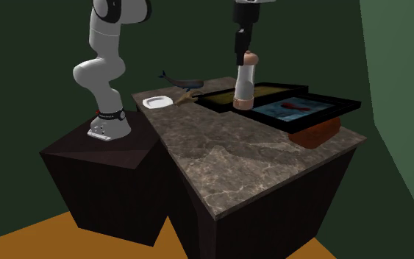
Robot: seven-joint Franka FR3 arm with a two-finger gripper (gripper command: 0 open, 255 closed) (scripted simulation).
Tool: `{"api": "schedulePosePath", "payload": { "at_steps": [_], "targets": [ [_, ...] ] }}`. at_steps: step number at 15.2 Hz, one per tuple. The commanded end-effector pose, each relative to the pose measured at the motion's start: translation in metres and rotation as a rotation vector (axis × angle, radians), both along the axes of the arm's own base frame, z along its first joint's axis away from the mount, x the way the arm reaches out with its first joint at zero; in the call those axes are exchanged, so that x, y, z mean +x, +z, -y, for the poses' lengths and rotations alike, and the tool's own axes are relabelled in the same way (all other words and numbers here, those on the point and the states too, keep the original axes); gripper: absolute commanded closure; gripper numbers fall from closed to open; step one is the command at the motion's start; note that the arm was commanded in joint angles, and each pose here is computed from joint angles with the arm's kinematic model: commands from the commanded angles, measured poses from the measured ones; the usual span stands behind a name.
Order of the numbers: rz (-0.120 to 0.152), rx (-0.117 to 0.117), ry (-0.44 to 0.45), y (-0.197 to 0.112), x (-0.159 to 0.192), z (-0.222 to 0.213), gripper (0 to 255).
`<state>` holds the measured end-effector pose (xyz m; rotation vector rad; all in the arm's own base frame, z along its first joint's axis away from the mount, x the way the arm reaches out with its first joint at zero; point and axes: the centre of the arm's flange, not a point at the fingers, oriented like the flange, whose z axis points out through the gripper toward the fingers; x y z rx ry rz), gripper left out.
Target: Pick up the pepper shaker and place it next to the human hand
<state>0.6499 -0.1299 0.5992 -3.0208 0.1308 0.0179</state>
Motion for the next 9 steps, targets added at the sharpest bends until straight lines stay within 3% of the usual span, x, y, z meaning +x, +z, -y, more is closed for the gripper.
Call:
{"api": "schedulePosePath", "payload": {
  "at_steps": [1, 9],
  "targets": [
    [0.0, 0.0, 0.0, 0.001, -0.018, -0.017, 255],
    [0.0, 0.0, 0.0, 0.001, -0.097, -0.087, 255]
  ]
}}
